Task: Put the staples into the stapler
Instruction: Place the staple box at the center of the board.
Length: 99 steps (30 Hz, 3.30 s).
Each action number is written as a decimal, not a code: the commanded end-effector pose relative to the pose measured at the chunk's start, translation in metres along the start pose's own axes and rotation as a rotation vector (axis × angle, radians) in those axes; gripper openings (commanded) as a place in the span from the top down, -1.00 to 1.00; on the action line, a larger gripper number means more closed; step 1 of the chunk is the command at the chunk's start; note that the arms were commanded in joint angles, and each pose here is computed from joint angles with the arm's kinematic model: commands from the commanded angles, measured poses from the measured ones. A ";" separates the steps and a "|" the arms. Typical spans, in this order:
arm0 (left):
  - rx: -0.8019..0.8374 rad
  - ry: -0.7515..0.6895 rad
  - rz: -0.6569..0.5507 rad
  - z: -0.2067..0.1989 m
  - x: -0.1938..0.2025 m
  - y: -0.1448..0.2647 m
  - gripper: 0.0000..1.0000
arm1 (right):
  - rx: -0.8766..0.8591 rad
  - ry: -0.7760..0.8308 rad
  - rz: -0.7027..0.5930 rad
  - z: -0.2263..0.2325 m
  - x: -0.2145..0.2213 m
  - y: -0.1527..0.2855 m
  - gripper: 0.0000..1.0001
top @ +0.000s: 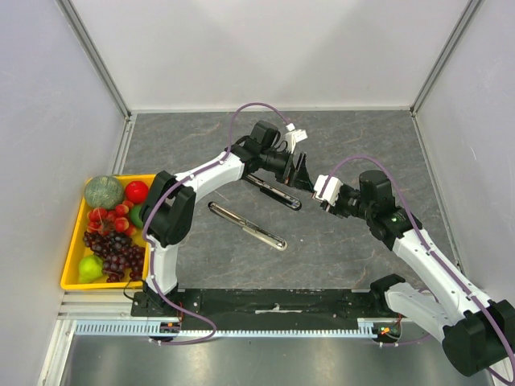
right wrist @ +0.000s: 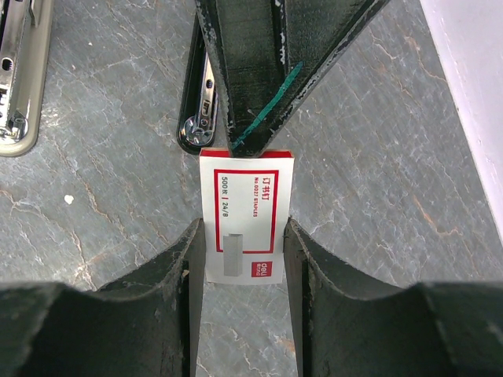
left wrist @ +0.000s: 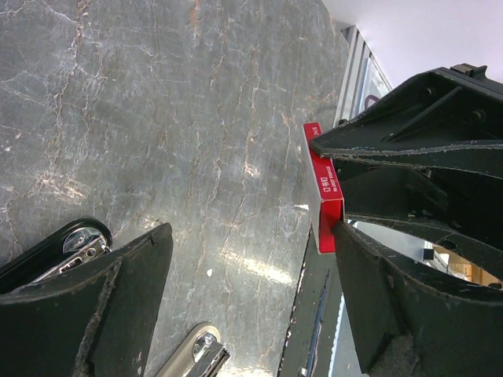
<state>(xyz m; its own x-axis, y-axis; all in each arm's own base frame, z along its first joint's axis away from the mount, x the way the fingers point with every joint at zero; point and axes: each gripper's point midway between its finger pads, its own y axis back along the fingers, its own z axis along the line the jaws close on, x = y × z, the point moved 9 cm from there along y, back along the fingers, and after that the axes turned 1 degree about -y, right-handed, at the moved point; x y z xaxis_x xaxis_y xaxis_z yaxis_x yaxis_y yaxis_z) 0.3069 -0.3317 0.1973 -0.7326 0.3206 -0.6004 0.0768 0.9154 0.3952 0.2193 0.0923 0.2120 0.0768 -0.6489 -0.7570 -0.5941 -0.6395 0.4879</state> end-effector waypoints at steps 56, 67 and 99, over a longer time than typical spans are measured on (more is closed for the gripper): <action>0.235 0.195 0.202 0.007 0.059 -0.126 -0.45 | -0.048 -0.003 0.183 0.016 0.044 -0.002 0.19; 0.264 0.224 0.228 0.007 0.072 -0.133 -0.46 | -0.051 -0.027 0.168 0.015 0.046 -0.009 0.19; 0.253 0.232 0.273 0.011 0.095 -0.138 -0.38 | 0.018 -0.029 0.145 0.001 0.038 -0.010 0.19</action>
<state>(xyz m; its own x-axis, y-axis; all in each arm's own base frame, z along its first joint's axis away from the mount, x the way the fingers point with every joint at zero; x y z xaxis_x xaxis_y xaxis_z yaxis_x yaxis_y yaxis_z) 0.2705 -0.4141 0.0901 -0.8284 0.4358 -0.3519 0.3407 0.8907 0.3010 0.1943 0.0578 0.1407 -0.2219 -0.7936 -0.5665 -0.4611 -0.4265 0.7781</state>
